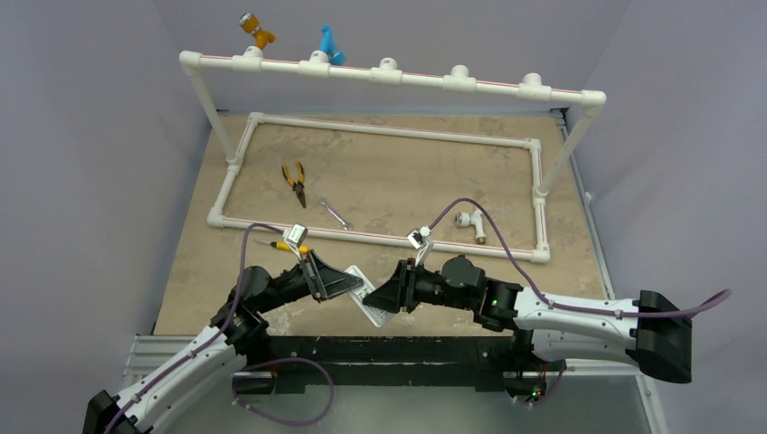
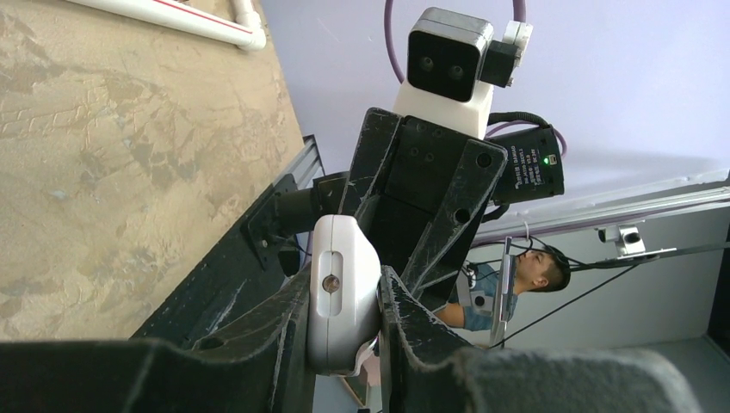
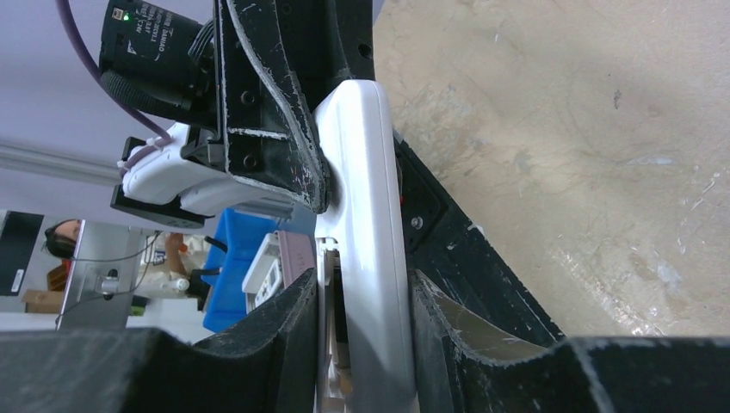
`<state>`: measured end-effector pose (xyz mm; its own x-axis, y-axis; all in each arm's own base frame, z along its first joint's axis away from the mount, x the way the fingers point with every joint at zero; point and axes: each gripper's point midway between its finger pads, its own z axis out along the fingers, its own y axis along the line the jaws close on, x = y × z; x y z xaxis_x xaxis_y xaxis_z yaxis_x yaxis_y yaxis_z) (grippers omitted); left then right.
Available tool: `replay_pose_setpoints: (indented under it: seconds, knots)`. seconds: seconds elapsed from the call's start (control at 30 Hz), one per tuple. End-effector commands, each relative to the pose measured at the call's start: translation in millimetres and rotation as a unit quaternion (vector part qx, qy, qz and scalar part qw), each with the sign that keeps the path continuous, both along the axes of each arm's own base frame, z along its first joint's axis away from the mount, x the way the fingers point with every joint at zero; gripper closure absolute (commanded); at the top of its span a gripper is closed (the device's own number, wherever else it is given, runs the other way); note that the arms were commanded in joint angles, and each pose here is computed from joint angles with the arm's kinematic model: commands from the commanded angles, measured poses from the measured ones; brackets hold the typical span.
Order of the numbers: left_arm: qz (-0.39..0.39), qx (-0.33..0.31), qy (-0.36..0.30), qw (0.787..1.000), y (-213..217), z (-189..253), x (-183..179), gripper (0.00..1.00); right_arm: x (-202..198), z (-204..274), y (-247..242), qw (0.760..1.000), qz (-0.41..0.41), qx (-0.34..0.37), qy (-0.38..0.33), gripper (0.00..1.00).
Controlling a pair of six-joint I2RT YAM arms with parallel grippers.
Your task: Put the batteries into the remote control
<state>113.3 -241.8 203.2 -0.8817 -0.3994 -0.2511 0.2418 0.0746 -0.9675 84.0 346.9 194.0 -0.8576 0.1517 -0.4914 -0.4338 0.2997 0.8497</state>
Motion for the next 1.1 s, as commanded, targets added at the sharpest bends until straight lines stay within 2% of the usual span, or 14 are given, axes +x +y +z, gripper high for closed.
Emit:
replay_pose_setpoints:
  seconds: [0.0,0.2,0.43,0.53,1.07]
  knots:
    - [-0.009,-0.024,-0.029,0.999,-0.4,16.9,-4.4,1.0,2.7,5.9,4.7,1.0,-0.003,0.01,-0.011,0.75]
    - [-0.009,-0.023,-0.027,0.999,-0.9,16.6,-3.7,1.0,2.5,5.3,4.6,1.0,-0.001,0.007,-0.013,0.73]
    - [-0.01,-0.022,-0.025,0.999,-1.3,15.2,-3.5,1.0,3.4,7.8,7.0,1.0,0.001,0.003,-0.016,0.5]
    - [-0.009,-0.021,-0.024,0.999,-1.2,14.6,-3.4,1.0,3.0,8.9,8.6,1.0,0.005,0.001,-0.019,0.45]
    - [-0.007,-0.017,-0.018,1.0,-1.8,7.8,-1.9,1.0,4.1,32.5,2.6,0.999,0.003,0.005,-0.048,0.33]
